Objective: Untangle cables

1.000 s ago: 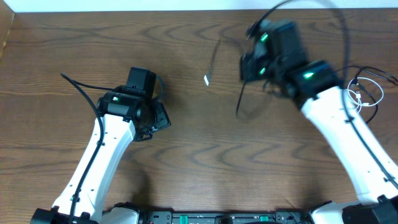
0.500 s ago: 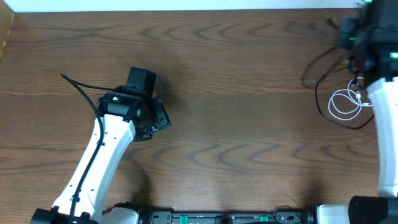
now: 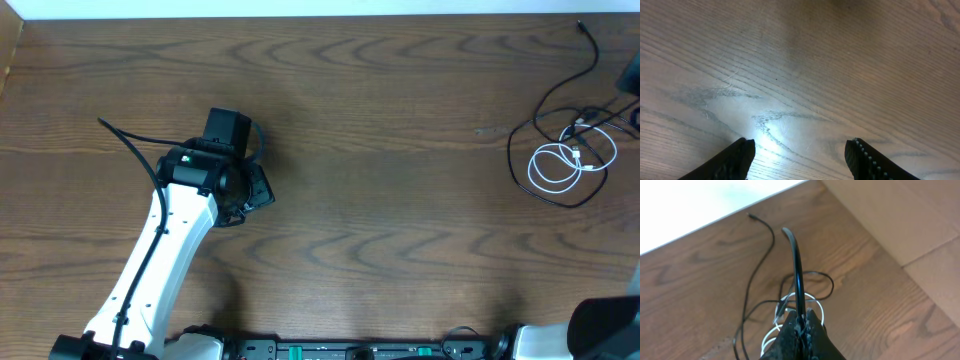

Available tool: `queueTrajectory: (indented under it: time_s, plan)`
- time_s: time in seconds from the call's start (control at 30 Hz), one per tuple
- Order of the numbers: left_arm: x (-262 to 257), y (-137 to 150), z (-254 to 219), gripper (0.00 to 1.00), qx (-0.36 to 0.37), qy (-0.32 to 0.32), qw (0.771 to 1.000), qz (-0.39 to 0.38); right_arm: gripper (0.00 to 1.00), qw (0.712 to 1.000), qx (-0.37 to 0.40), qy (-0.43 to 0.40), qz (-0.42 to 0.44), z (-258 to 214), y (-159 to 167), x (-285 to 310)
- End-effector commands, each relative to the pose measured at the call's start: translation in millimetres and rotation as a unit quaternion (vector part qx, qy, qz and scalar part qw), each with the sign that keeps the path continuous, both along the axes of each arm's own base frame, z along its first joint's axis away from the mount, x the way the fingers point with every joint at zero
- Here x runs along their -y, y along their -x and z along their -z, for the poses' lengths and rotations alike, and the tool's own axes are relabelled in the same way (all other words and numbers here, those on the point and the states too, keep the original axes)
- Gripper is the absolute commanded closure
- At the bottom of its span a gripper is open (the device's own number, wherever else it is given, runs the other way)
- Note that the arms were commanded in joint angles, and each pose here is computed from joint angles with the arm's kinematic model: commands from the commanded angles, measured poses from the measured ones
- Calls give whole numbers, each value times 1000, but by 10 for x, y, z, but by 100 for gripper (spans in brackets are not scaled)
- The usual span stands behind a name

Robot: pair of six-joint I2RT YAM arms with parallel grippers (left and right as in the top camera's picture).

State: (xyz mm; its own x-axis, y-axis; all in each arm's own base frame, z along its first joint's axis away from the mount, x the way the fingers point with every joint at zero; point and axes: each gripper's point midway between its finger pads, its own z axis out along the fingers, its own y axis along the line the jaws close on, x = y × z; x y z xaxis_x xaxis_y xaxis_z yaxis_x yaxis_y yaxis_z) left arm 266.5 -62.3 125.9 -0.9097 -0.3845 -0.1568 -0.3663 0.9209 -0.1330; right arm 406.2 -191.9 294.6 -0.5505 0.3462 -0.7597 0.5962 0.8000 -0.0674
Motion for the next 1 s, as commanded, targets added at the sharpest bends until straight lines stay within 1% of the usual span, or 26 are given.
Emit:
queueTrajectory:
  time_s: [0.0,0.1,0.17,0.2,0.23,0.27,0.4,0.53,0.6,0.67,0.77,0.83,0.9,0.97]
  plan:
    - [-36,20,14,37,-1,-10,1000,6,99,1000,-8,-23,7,143,-26,100]
    - [-36,20,14,37,-1,-10,1000,6,98,999,-20,-37,9,294,-53,170]
    - [-35,20,14,37,-1,-10,1000,6,54,999,-23,-42,7,329,-59,166]
    - [-35,20,14,37,-1,-10,1000,6,43,999,-23,-44,4,334,-67,155]
    - [-35,19,14,37,-1,-10,1000,6,39,999,-22,-46,1,336,-73,144]
    - [-35,18,14,37,-1,-10,1000,6,36,998,-20,-52,-4,341,-82,120]
    - [-36,18,14,37,0,-10,1000,6,35,997,-31,-74,-19,409,-61,26]
    - [-33,5,11,37,2,-9,1000,6,30,989,-59,-123,-48,552,23,-185]
    - [-29,-8,8,37,5,-8,1000,6,19,983,-79,-153,-61,638,107,-307]
    - [-29,-12,8,37,6,-8,1000,6,17,977,-108,-175,-64,735,224,-407]
    - [-27,-17,6,37,7,-8,1000,5,17,970,-131,-192,-69,825,312,-507]
    - [-3,-34,1,37,10,0,1000,2,14,960,-146,-223,-88,935,357,-676]
    - [91,-122,-28,37,27,24,999,8,11,942,-159,-260,-141,1100,363,-962]
    - [182,-233,-73,37,52,43,997,31,11,927,-161,-282,-189,1200,339,-1202]
